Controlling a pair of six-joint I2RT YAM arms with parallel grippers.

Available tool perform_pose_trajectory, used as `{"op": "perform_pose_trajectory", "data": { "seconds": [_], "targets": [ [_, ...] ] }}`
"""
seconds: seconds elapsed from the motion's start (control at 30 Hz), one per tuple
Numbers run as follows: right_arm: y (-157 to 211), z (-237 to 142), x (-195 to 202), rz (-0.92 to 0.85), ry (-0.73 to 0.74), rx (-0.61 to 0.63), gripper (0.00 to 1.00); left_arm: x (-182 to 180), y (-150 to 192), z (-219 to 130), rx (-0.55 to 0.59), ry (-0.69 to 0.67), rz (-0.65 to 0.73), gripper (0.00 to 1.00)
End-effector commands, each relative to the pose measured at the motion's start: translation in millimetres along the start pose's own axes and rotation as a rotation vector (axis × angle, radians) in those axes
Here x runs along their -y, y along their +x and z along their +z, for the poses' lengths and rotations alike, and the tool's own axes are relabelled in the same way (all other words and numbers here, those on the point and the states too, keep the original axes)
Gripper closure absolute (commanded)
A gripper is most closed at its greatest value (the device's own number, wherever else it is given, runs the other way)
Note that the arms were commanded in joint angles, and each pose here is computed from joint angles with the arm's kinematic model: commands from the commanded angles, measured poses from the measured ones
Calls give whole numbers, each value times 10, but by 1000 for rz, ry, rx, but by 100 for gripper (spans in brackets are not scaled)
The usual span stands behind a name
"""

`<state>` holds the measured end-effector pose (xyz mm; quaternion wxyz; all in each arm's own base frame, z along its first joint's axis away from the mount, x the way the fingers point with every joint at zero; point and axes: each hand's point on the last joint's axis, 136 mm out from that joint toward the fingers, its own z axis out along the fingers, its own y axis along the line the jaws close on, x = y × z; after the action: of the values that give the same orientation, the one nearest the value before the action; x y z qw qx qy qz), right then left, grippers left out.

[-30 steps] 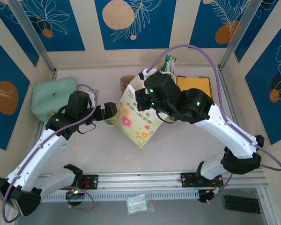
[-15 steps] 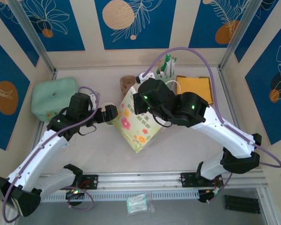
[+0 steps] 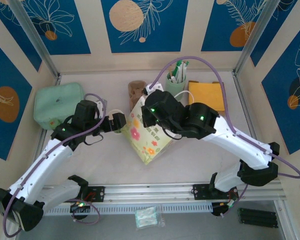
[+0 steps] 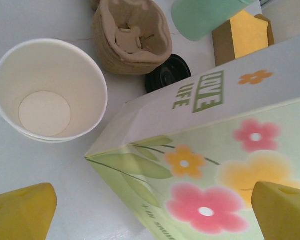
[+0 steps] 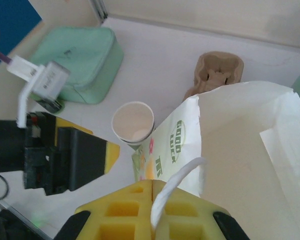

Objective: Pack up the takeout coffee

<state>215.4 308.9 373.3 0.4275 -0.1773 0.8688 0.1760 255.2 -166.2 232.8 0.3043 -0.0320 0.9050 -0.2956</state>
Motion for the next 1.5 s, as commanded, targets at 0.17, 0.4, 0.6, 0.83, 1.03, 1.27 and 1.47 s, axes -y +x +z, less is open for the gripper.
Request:
{"op": "perform_pose_trajectory", "data": {
  "seconds": [0.17, 0.4, 0.6, 0.83, 1.03, 1.27, 1.47],
  "targets": [
    [214, 212, -218, 3, -28, -49, 91, -46, 69, 18, -10, 11, -6, 1],
    [228, 204, -464, -22, -82, -64, 78, -78, 108, 13, -11, 6, -5, 1],
    [198, 147, -611, -40, -118, -68, 61, -116, 153, 1, -13, -1, -7, 1],
    [62, -74, -658, -32, -168, -45, 38, -195, 239, -67, -7, -17, -21, 1],
    [-44, -275, -575, -10, -185, -15, 33, -258, 320, -126, -5, -28, -36, 0],
    [57, -449, 18, 54, -60, -24, 28, -347, 424, -196, -6, -50, -44, 1],
    [532, -454, 602, 210, 7, -135, 20, -478, 548, -259, 1, -81, -76, 0]
  ]
}}
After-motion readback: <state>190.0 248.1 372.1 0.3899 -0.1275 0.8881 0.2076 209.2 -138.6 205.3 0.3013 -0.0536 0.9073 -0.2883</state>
